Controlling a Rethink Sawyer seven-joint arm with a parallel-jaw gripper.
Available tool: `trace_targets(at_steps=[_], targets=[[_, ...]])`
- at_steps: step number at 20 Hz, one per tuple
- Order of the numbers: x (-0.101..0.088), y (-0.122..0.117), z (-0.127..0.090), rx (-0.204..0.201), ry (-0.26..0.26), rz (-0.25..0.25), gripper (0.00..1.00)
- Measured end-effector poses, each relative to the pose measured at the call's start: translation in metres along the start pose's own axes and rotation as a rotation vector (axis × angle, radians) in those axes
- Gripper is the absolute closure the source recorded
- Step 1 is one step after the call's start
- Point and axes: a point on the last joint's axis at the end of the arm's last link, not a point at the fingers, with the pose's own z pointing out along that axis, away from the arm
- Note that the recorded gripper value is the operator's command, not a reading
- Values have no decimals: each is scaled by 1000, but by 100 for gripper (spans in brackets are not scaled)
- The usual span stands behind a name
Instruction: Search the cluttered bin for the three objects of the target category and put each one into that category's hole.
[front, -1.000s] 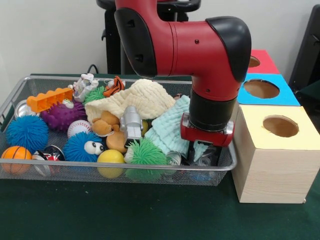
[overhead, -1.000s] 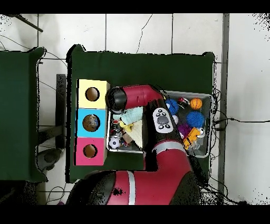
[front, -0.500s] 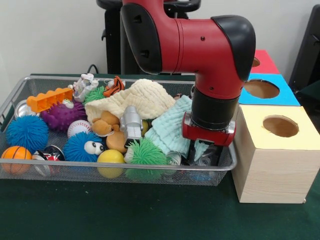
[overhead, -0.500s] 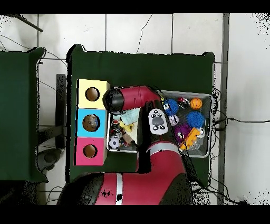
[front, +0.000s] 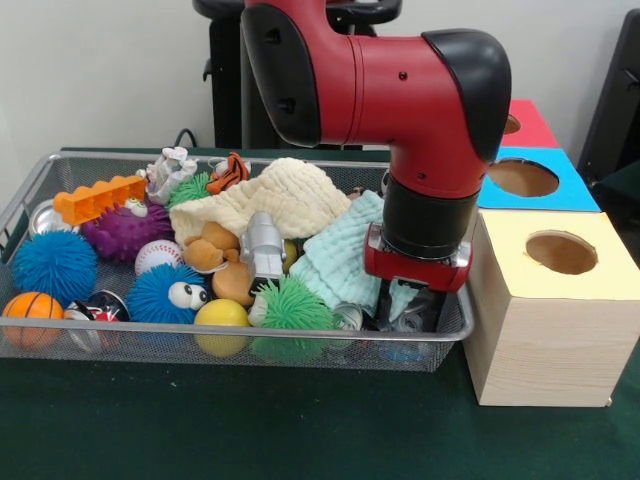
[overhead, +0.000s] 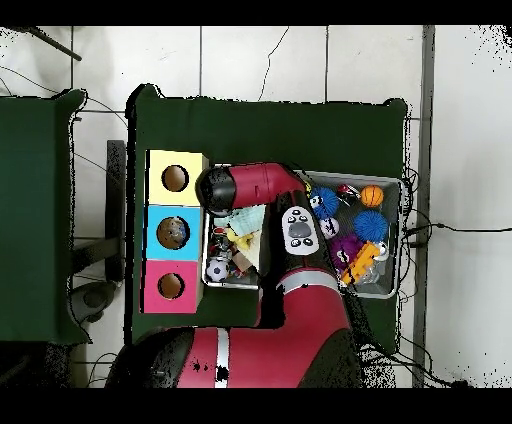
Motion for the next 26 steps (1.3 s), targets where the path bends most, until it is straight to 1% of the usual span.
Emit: trace_targets(at_steps=[10,13,17,20,26], targets=[[-1,-1,-1,-8,7,24,100],[-1,0,-5,-11,8,31,100],[3,2,-14,-17,13,37,100],[11,5,-21,-18,22,36,100],[19,7,-37,-21,28,39,100]])
